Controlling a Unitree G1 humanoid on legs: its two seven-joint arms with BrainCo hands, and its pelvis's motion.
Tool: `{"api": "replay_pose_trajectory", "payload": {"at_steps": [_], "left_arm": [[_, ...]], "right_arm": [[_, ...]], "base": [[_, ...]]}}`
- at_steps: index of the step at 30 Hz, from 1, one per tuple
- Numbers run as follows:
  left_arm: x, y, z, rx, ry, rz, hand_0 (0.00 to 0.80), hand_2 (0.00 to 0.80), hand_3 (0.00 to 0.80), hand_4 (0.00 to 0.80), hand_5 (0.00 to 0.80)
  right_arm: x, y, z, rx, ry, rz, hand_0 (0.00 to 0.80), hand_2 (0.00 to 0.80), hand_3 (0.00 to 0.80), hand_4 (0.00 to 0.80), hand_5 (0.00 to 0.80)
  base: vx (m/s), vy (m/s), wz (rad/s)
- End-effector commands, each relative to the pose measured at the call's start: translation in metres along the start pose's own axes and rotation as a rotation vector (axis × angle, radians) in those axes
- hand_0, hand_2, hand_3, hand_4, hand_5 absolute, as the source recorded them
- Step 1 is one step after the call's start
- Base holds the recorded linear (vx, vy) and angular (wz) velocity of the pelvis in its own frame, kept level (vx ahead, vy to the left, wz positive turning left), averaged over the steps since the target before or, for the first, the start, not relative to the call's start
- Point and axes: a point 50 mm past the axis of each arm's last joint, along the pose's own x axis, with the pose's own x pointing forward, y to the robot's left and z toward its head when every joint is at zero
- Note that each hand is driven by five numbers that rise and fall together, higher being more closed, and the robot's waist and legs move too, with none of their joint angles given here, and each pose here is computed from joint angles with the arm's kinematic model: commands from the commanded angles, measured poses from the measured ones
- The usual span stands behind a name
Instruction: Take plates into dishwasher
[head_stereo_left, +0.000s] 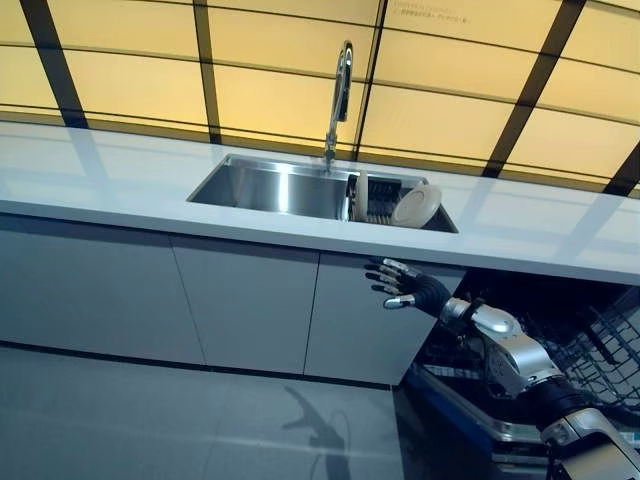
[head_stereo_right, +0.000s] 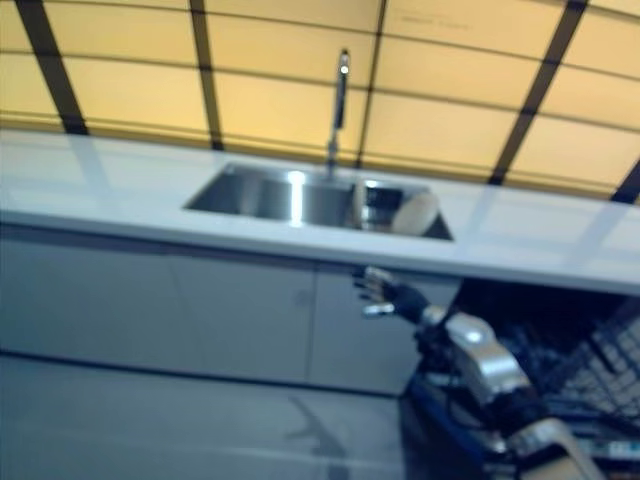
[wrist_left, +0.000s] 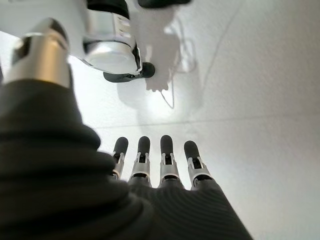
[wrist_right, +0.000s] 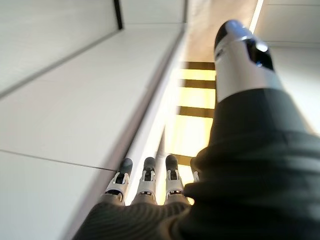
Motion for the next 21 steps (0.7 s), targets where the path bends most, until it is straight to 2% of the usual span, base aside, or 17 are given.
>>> {"api": "replay_pose_trajectory", "payload": {"at_steps": [1,12,17,21], "left_arm": [[0.001,0.004,0.007,0.023,-0.004,0.022,0.000,0.000,0.000,0.000,0.000],[0.001,0.011,0.014,0.049,-0.002,0.032,0.000,0.000,0.000,0.000,0.000],[0.001,0.019,0.012,0.075,0.015,0.053,0.000,0.000,0.000,0.000,0.000],[0.000,0.023,0.014,0.088,0.007,0.055,0.000,0.000,0.000,0.000,0.000]], "right_arm": [[0.004,-0.005,0.040,-0.036,-0.201,0.009,0.000,0.000,0.000,0.000,0.000],[-0.010,-0.027,0.066,-0.053,-0.314,-0.081,0.000,0.000,0.000,0.000,0.000],[-0.022,-0.035,0.064,-0.036,-0.351,-0.165,0.000,0.000,0.000,0.000,0.000],[-0.036,-0.057,0.085,-0.026,-0.390,-0.249,0.000,0.000,0.000,0.000,0.000]], "base": [[0.194,0.050,-0.17],[0.151,0.083,-0.03],[0.181,0.198,-0.04],[0.314,-0.004,0.54]]}}
